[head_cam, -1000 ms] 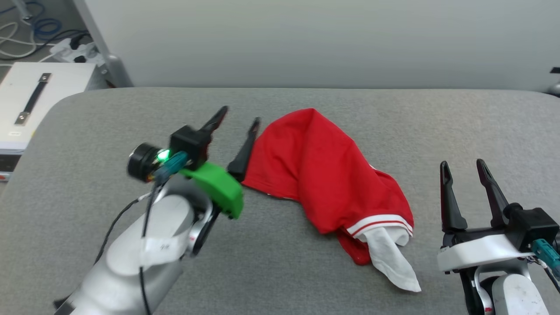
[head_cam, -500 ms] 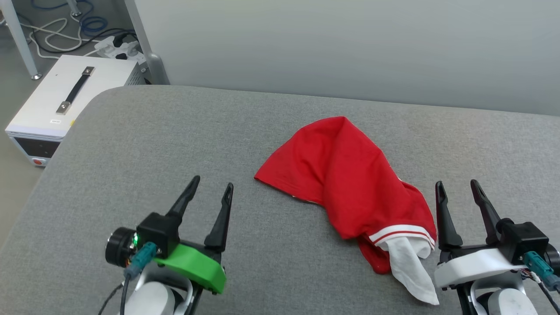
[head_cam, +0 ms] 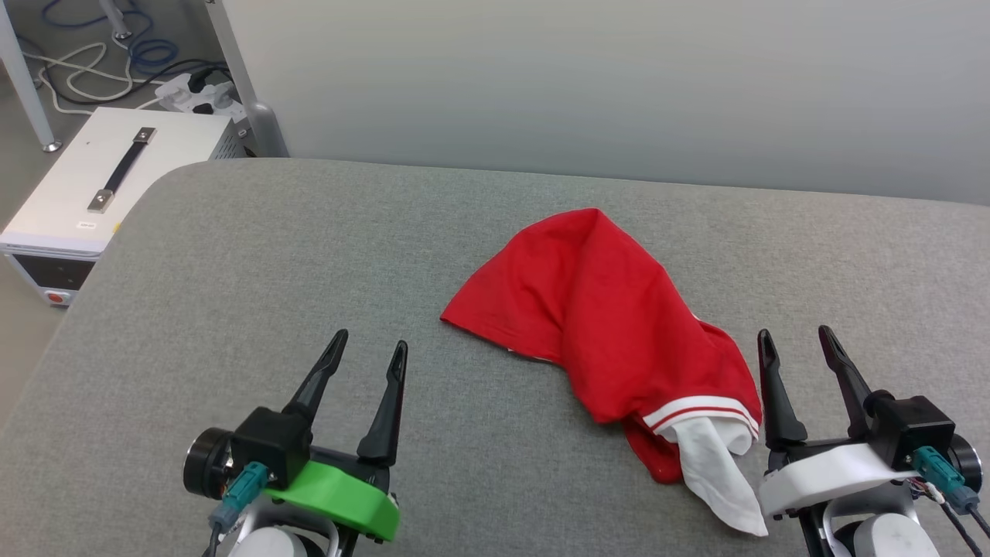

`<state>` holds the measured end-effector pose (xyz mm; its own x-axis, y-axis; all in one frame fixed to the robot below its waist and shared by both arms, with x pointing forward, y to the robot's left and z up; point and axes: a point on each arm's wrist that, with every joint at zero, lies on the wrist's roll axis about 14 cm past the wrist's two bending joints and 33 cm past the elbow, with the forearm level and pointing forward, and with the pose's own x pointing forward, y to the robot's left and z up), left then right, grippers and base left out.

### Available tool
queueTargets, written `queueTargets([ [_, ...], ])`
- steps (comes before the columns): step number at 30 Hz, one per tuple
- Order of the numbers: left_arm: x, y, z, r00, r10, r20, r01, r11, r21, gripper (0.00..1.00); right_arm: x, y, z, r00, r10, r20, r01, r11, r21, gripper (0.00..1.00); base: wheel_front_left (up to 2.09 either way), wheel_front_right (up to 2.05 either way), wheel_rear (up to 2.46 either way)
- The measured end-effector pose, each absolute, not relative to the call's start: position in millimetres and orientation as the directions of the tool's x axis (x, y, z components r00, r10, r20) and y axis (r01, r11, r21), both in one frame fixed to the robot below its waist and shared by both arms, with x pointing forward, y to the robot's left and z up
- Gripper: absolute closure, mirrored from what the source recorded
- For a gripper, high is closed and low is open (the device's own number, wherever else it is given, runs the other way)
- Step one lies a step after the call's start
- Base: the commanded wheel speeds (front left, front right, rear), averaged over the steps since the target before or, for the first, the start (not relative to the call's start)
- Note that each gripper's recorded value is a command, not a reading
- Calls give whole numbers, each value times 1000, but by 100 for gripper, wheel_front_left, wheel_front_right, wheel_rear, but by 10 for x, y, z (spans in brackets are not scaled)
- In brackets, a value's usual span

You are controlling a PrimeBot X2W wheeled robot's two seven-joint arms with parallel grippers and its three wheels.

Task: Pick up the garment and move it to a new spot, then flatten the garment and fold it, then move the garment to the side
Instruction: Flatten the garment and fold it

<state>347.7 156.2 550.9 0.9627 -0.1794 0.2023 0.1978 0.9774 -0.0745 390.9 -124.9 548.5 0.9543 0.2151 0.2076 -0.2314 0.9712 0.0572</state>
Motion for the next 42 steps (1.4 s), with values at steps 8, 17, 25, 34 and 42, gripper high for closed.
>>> queueTargets([
  [8, 3495, 1512, 5501, 960, -184, 209, 205, 975, -83, 0, 3937, -1212, 5265, 969, 237, 70, -239, 971, 22, 0, 0, 0, 0],
  [17, 3481, 1616, 5330, 978, -136, 160, 156, 981, -116, 0, 3941, -619, 4890, 781, 457, -425, -508, 861, -7, 0, 0, 0, 0],
  [25, 3495, 1744, 5268, 987, -82, 139, 101, 986, -132, 0, 3983, -376, 4697, 560, 449, -696, -647, 762, -29, 0, 0, 0, 0],
  [34, 3454, 1873, 5194, 993, -39, 109, 53, 991, -127, 0, 4074, -143, 4261, 442, 370, -817, -744, 660, -103, 0, 0, 0, 0],
  [42, 3353, 2047, 5156, 996, 20, 91, -9, 993, -118, 0, 4025, -68, 3863, 353, 324, -878, -781, 618, -86, 53, 0, 0, 0],
])
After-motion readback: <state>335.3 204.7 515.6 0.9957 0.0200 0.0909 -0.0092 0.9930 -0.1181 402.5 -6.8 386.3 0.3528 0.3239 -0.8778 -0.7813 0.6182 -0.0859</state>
